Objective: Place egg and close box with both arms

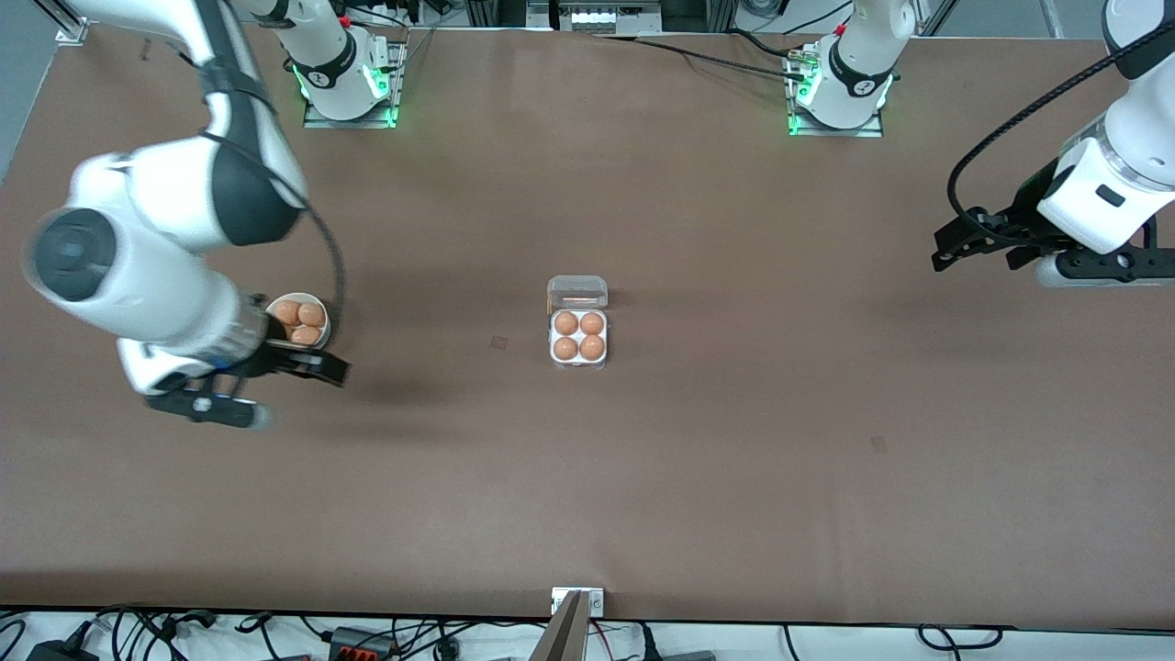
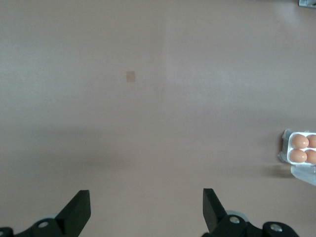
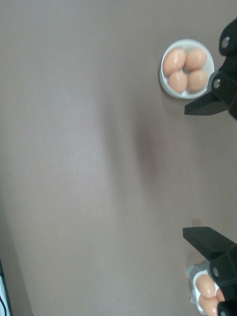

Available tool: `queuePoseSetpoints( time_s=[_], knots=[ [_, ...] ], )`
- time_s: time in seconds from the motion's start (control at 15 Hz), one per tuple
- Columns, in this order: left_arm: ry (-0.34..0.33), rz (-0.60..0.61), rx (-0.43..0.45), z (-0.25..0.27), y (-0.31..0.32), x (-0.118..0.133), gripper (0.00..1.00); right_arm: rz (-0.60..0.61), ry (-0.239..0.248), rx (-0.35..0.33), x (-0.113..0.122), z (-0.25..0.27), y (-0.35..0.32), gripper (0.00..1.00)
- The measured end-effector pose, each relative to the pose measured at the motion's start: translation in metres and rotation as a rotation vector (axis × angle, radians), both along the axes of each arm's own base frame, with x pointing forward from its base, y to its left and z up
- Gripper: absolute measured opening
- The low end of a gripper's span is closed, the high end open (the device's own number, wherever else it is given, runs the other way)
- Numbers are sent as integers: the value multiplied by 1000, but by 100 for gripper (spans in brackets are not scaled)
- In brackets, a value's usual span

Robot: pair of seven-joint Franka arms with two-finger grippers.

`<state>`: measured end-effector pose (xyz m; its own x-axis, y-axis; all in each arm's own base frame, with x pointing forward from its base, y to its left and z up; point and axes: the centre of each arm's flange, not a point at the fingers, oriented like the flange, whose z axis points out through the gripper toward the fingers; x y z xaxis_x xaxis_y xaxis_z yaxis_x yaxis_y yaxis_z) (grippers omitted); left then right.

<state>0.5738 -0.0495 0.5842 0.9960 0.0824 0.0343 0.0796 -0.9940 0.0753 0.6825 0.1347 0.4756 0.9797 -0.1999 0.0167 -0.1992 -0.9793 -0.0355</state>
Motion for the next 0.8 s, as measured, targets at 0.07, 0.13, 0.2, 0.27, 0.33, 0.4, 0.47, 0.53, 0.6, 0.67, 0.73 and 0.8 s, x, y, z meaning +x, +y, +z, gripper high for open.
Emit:
queuePoseSetpoints(
  time_s=[0.07,0.13,0.2,0.27,0.33,0.4,0.47,0.53,0.6,0.67,0.73,0.8],
  knots=[
    [-7,2,1,1,1,1,100,6,2,0,-1,7,-13,100],
    [-8,2,7,1,3,3,100,11,2,0,-2,14,-28,100],
    [-6,1,23,-1,5,5,100,16,2,0,-2,21,-47,100],
    [0,1,36,-5,8,7,100,28,-1,1,-3,30,-72,100],
    [9,6,42,-10,12,8,100,39,-6,1,-5,39,-98,100],
    [24,15,44,-15,19,10,100,45,-10,2,-9,50,-123,100],
    [37,25,43,-20,26,12,100,49,-9,3,-14,59,-145,100],
    [47,32,41,-24,31,13,100,60,-5,6,-20,67,-164,100],
    [59,36,40,-28,35,14,100,76,-5,9,-25,75,-177,100],
    [77,34,40,-30,35,13,100,90,-9,10,-29,81,-185,100],
    [93,29,41,-31,32,11,100,100,-12,10,-32,86,-189,100],
    [102,22,41,-31,28,10,94,108,-7,10,-35,90,-188,100]
  ],
)
